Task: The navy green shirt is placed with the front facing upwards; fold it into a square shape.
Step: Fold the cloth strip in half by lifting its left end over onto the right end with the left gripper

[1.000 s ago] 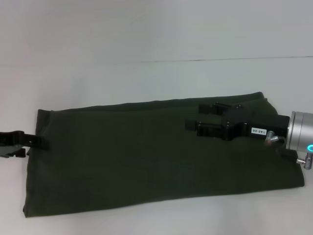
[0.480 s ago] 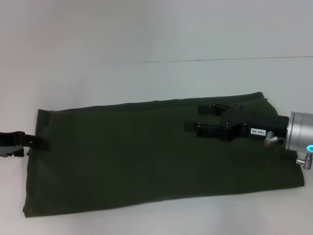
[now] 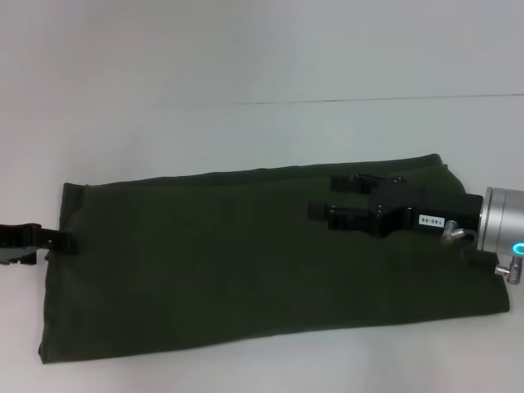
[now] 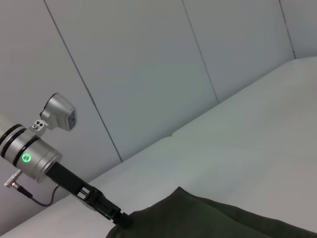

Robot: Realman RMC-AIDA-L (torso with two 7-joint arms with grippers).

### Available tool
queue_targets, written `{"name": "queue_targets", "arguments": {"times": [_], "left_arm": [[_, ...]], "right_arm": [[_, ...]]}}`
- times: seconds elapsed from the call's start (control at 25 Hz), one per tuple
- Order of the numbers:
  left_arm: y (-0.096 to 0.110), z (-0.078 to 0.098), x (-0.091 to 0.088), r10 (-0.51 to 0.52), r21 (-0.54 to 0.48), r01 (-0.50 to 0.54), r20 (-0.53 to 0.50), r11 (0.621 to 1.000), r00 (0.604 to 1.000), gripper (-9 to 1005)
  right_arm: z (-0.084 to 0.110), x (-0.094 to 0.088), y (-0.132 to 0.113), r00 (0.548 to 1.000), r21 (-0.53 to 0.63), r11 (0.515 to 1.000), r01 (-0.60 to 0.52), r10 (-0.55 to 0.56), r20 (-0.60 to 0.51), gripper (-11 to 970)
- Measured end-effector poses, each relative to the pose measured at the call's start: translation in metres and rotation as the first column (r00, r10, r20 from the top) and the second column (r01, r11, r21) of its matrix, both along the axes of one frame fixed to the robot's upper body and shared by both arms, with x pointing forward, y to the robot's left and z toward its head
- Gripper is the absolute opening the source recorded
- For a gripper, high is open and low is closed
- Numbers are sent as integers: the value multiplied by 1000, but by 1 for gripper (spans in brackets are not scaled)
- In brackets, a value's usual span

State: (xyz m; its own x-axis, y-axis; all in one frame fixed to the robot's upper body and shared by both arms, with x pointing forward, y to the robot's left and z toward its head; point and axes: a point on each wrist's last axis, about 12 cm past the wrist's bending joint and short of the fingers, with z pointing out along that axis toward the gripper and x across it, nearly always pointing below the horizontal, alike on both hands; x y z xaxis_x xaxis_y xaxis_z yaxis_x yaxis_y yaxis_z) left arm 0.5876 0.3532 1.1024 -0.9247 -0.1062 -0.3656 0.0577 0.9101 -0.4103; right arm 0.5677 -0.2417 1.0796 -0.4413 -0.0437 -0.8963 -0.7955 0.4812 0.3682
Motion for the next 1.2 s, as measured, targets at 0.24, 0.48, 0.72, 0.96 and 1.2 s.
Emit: {"name": "queue_targets", "arguments": {"times": [0.24,0.48,0.72,0.96,1.2], "left_arm": [[-4,-1,0,-9,-5,9,-7,1000,1000,839],[-6,-3,0,-13,-9,13,-12,1000,1000,840],[-8,-4,0,-20,-18,19,-21,1000,1000,840],[-13,-4,1,-30,-30,30,-26,999,999,839],[-17,-5,2,-41,-43,39,-32,998,999,838]], "right_arm": [[0,0,0,1000,0,1000,0,0,0,885],[0,0,0,1000,0,1000,0,0,0,885],[0,0,0,1000,-1,1000,-1,1,0,884],[0,0,0,1000,-1,1000,-1,1,-1,884],[-1,-1,-1,1000,-2,1000,1,-1,-2,884]]}}
